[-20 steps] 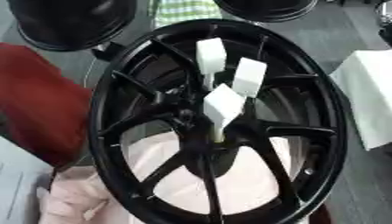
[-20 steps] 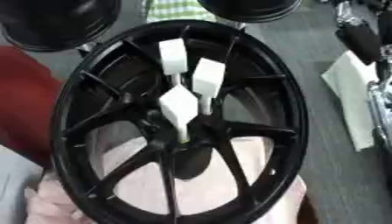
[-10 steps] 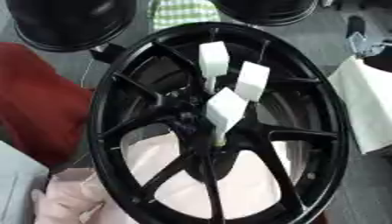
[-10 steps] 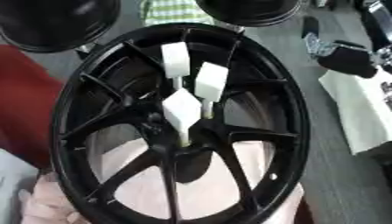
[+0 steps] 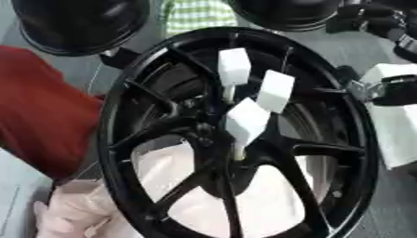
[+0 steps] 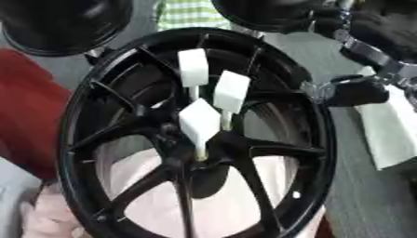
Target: Pull the pin out of the wheel hub.
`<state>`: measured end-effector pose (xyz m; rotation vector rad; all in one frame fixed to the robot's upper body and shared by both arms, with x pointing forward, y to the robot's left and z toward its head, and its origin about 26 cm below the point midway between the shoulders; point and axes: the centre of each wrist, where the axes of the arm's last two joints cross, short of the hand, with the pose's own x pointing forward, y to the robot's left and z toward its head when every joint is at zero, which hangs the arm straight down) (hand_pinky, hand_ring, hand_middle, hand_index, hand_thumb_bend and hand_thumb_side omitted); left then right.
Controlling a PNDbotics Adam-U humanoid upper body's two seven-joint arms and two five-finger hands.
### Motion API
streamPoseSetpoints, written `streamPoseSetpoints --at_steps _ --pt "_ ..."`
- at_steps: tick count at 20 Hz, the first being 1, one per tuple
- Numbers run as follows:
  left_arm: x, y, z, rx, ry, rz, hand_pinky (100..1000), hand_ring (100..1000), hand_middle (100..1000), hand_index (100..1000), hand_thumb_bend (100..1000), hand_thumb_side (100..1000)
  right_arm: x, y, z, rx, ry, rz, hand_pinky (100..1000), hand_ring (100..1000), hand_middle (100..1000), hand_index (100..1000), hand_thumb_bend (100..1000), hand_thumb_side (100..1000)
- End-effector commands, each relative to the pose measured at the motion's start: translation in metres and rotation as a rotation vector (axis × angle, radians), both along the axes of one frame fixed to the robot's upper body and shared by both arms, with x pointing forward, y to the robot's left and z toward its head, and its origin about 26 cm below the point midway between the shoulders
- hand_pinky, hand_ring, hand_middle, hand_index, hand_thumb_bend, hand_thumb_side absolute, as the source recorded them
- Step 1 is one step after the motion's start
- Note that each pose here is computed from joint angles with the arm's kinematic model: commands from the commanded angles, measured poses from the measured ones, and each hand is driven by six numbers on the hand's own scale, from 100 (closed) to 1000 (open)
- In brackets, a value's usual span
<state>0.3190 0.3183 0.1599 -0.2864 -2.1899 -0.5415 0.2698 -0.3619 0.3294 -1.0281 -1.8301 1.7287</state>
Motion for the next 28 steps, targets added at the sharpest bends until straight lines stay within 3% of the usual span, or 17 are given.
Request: streamPoseSetpoints --at_steps 1,6,18,28 --pt "-0.004 0.007 0.009 0.033 -0.032 0.018 551 575 483 710 100 734 -0.012 0.005 0.042 -0.123 0.0 0.05 947 1000 885 904 100 269" --pt "-0.004 0.007 0.009 0.037 -0.031 0.014 551 575 484 710 100 736 -0.015 0.01 0.055 -0.167 0.055 0.109 948 1000 888 908 100 290" --pt "-0.002 0.005 0.012 0.057 -0.029 -0.003 552 576 484 710 100 743 -0.012 0.021 0.055 -0.319 0.147 0.197 956 1000 922 956 100 361" --pt "-0.001 0.004 0.014 0.069 -0.032 -0.012 552 576 484 710 100 748 -0.01 0.03 0.056 -0.419 0.16 0.217 959 1000 928 957 100 448"
